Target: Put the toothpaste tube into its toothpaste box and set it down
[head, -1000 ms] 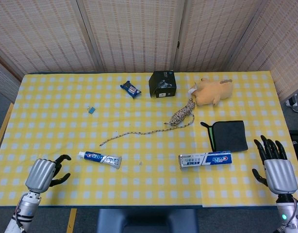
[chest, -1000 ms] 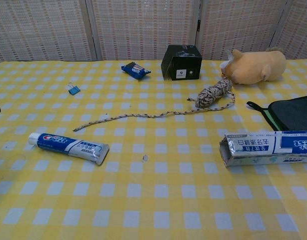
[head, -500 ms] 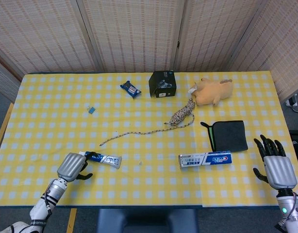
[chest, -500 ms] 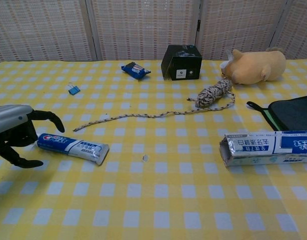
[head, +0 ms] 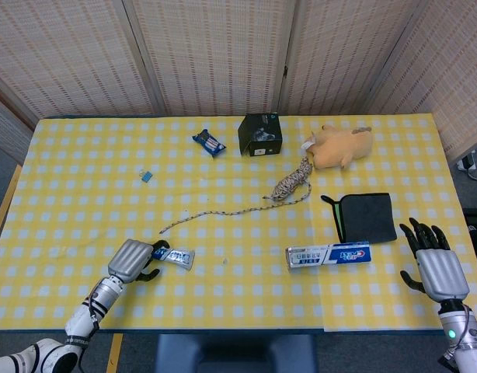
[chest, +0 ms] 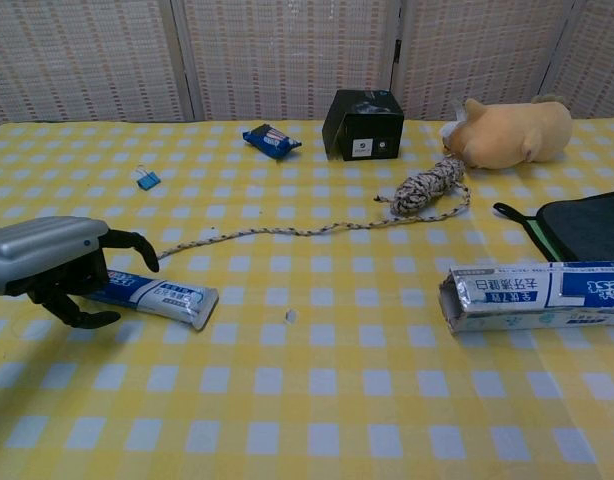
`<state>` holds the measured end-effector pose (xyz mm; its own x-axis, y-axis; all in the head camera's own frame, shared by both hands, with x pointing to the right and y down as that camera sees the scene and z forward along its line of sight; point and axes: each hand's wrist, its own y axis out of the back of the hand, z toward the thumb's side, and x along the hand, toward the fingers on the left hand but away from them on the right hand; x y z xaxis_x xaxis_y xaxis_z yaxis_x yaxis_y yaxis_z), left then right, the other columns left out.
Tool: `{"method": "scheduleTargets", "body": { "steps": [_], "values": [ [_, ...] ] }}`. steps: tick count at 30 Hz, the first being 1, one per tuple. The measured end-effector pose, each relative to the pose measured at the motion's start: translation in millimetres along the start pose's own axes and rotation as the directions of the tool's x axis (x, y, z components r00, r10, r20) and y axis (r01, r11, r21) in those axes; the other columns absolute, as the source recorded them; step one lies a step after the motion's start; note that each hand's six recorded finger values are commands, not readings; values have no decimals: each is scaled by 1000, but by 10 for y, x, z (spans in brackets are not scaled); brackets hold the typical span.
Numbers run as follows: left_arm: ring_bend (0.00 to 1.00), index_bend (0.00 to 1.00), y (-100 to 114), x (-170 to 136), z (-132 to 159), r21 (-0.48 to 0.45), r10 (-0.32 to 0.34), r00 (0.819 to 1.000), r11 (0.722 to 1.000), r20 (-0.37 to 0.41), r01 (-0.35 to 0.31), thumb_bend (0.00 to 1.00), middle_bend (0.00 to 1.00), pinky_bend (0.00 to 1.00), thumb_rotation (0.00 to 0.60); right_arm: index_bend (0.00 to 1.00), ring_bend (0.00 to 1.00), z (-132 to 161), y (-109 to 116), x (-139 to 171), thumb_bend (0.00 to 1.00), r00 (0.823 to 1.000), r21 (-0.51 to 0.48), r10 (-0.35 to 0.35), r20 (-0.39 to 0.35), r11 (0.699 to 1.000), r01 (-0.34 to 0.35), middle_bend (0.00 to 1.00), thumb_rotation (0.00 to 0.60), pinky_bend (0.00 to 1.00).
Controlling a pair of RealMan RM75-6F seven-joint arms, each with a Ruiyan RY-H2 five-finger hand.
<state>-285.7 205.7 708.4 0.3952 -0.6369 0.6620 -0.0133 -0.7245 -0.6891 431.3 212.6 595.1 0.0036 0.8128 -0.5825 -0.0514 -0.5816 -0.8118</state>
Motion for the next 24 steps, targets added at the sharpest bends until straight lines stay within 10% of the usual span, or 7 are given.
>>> {"method": "scheduleTargets", "body": {
  "steps": [24],
  "values": [
    [992, 367, -97, 240, 46, 10, -54, 998, 998, 9, 54, 347, 1000, 1000, 600, 0, 0, -31, 1, -19, 310, 1000, -5, 12, 12, 1000, -12, 0, 600, 0]
  ]
}}
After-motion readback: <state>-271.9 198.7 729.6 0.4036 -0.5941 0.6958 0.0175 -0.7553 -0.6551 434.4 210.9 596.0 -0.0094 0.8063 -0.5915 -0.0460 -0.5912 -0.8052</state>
